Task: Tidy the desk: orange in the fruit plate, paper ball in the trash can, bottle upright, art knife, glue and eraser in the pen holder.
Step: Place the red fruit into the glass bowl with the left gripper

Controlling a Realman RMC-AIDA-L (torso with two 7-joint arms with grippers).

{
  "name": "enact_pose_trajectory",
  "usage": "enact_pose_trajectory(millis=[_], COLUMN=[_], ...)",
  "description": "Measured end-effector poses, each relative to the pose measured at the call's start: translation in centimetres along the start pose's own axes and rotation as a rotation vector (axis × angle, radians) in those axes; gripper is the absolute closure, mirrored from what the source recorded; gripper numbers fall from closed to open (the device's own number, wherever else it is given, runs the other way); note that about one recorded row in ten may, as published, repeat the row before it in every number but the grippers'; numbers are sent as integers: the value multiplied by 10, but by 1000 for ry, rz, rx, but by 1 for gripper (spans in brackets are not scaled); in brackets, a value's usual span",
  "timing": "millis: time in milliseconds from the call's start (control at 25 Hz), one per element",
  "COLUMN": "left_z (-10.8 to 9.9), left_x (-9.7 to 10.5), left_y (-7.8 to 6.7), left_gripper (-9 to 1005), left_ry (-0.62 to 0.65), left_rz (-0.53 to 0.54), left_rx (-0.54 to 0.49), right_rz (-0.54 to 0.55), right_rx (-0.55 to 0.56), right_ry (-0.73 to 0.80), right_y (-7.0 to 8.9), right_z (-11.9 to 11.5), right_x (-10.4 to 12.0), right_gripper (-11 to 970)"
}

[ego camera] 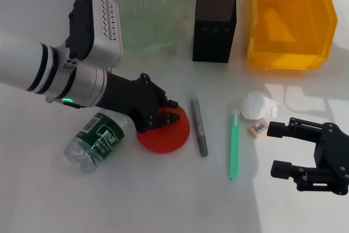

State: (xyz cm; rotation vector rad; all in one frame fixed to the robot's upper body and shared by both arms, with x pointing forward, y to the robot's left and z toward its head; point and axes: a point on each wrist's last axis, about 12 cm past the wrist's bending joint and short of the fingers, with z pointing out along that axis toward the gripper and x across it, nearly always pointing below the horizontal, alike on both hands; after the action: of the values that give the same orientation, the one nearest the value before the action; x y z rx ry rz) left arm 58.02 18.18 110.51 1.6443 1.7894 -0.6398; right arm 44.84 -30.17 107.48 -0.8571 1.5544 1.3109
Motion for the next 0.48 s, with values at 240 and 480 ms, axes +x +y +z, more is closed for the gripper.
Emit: enact_pose_trajectory(millis=[240,480], left_z=[1,-10], left_x=[-2,-14], left_y=[0,0], left_gripper=[760,844], left_ry=[-7,-90], left_rz=[18,26], left_rx=[0,-1], right_rz=[0,4], right_rx=[-1,2], right_ry=[0,-2], right_y=[0,1], right_z=[0,0], right_x=[0,1], right_gripper=[151,152])
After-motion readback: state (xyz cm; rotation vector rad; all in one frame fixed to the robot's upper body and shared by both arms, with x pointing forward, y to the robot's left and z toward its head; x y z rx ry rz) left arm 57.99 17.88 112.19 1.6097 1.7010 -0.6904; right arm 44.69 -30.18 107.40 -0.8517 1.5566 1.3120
